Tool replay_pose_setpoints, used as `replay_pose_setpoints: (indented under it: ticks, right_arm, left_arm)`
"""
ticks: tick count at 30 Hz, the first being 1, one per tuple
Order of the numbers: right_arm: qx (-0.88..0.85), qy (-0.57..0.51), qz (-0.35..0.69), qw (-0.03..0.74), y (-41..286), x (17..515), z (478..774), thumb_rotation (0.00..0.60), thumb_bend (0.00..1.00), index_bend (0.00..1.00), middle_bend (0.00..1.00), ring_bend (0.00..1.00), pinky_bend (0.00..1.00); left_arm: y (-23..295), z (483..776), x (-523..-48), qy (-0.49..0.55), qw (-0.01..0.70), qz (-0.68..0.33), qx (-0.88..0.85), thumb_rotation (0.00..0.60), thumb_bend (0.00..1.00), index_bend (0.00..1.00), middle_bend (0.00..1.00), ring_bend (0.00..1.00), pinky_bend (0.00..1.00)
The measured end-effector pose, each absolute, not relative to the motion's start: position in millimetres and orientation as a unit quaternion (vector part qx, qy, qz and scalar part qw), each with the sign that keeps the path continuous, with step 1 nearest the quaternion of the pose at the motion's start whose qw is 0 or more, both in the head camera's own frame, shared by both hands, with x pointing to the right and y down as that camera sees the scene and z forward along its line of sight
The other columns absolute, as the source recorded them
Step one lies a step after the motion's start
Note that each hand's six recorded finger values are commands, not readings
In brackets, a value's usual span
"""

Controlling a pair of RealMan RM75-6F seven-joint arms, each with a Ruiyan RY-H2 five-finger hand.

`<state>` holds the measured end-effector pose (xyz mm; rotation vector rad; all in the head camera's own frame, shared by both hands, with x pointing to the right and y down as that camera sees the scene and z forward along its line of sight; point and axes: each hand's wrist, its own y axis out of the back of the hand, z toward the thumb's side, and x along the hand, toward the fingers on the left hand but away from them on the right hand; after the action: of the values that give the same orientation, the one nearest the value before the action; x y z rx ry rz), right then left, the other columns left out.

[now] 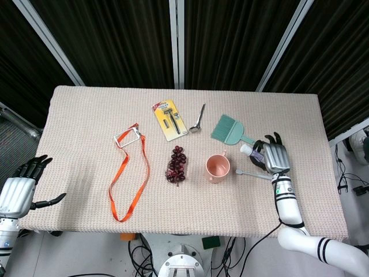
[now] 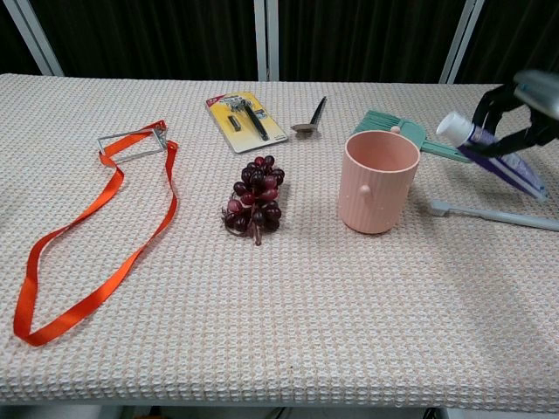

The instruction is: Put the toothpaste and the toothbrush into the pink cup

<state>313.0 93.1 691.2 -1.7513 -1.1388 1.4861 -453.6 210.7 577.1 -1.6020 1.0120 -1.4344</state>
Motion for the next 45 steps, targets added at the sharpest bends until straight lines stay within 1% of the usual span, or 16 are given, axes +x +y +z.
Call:
replay_pose_setpoints:
  ticks: [6,10,13,15,17,19,29,40,45]
  right_arm:
    - [-0.688,-0.514,0.436,0.269,77,303,644,0.600,0.72,0.69,0.57,0.15,0.00]
    - [-0.723,-0.558,0.321,0.251,74,283,619,0.600,0.70,0.70,0.58,0.15,0.00]
    - [-0.744,-0.584,0.237,0.224,76,266,609,0.600,0.70,0.71,0.59,0.15,0.00]
    - [-0.754,-0.595,0.194,0.202,79,254,608,0.600,0.69,0.71,0.60,0.15,0.00]
    - [-0.765,-0.599,0.159,0.175,84,241,611,0.600,0.69,0.71,0.60,0.15,0.00]
    - [-0.774,-0.594,0.148,0.160,89,231,618,0.600,0.69,0.71,0.60,0.15,0.00]
    - [-0.794,-0.566,0.167,0.148,108,212,652,0.600,0.68,0.71,0.60,0.15,0.00]
    - [-0.799,-0.542,0.213,0.152,119,214,685,0.600,0.65,0.72,0.59,0.15,0.00]
    - [-0.803,-0.532,0.223,0.150,125,217,696,0.600,0.62,0.72,0.59,0.14,0.00]
  left_arm:
    - [209,577,-449,0.394,0.377,-0.556,-0.627,0.267,0.08,0.12,0.09,0.10,0.21]
    - [208,575,-448,0.393,0.379,-0.556,-0.627,0.266,0.08,0.12,0.09,0.10,0.21]
    - [208,575,-449,0.393,0.378,-0.558,-0.625,0.265,0.08,0.12,0.09,0.10,0.21]
    - [209,575,-451,0.393,0.377,-0.560,-0.624,0.263,0.08,0.12,0.09,0.10,0.21]
    - [209,574,-452,0.394,0.376,-0.561,-0.623,0.266,0.08,0.12,0.09,0.10,0.21]
    - [209,574,-454,0.396,0.375,-0.561,-0.622,0.268,0.08,0.12,0.09,0.10,0.21]
    - [211,576,-455,0.396,0.373,-0.561,-0.623,0.265,0.08,0.12,0.09,0.10,0.21]
    - [210,575,-454,0.396,0.376,-0.559,-0.624,0.266,0.08,0.12,0.09,0.10,0.21]
    - [210,574,-453,0.397,0.378,-0.557,-0.624,0.264,0.08,0.12,0.09,0.10,0.21]
